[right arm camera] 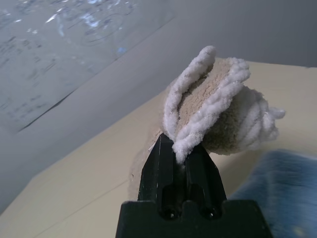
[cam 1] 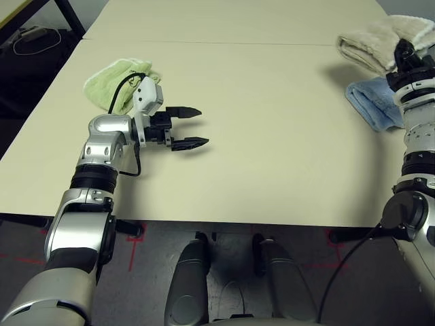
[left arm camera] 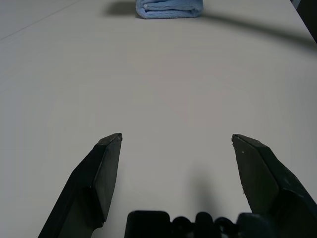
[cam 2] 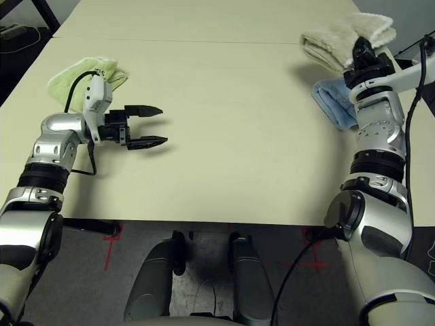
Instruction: Fold the towel and set it aside.
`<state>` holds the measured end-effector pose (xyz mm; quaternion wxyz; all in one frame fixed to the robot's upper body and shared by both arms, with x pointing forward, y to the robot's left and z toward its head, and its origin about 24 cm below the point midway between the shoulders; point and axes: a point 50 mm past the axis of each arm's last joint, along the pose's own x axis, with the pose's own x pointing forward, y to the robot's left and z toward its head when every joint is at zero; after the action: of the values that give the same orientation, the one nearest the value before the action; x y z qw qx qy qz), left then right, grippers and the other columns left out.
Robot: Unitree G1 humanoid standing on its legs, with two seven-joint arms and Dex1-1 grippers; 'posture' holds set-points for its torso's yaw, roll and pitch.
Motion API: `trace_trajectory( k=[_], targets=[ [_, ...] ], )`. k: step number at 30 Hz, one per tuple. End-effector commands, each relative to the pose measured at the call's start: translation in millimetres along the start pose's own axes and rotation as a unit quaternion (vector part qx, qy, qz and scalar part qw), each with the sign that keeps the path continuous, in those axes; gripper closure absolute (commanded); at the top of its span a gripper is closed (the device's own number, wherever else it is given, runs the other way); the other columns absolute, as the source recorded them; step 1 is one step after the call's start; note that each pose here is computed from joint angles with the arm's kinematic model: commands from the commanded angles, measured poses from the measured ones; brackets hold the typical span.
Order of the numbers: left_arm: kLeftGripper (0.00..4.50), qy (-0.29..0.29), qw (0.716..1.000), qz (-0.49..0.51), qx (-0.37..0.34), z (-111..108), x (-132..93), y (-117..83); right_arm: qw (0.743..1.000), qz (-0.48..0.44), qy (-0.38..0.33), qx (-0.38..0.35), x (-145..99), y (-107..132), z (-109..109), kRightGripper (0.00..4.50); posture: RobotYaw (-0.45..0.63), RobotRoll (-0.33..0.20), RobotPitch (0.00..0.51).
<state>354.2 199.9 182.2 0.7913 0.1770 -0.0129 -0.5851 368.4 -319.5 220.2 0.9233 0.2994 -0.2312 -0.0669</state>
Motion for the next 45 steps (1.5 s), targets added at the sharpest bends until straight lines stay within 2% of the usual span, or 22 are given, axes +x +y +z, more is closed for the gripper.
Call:
trace_trajectory(
  k=[1,6,10,20,26,32,35,39,45],
  targets=[
    [0.0,0.005,1.0,-0.009,0.002,0,2,-1,0.999,-0.039,-0.019,-0.001,0,-11,7,4.47,-0.06,0.0,0.224],
    [0.0,0.004,1.0,-0.008,0.001,-1,2,-1,0.998,-0.062,-0.007,-0.022,0,-18,7,4.47,-0.06,0.0,0.225],
    [0.0,0.005,1.0,-0.008,0.0,0,2,-1,0.996,-0.072,0.029,-0.04,-1,-22,-2,4.47,-0.06,0.0,0.226],
    [0.0,0.007,1.0,-0.008,0.002,0,3,-1,0.996,-0.034,0.072,-0.035,0,-17,-7,4.47,-0.06,0.0,0.224],
    [0.0,0.006,1.0,-0.008,0.002,0,3,-1,0.998,-0.012,0.067,-0.01,-2,-24,7,4.47,-0.06,0.0,0.219],
    [0.0,0.004,1.0,-0.008,0.002,-2,4,-2,0.997,-0.019,0.074,-0.02,-8,-36,16,4.47,-0.06,0.0,0.215],
    [0.0,0.004,1.0,-0.009,0.002,-2,4,-3,0.992,-0.035,0.111,-0.037,-16,-47,12,4.47,-0.07,0.0,0.213],
    [0.0,0.004,1.0,-0.012,0.002,-2,7,-3,0.979,-0.055,0.19,-0.057,-29,-60,-6,4.47,-0.07,0.0,0.213],
    [0.0,0.004,1.0,-0.016,0.002,0,8,-3,0.968,-0.083,0.219,-0.093,-34,-65,-12,4.47,-0.07,0.0,0.212]
  ],
)
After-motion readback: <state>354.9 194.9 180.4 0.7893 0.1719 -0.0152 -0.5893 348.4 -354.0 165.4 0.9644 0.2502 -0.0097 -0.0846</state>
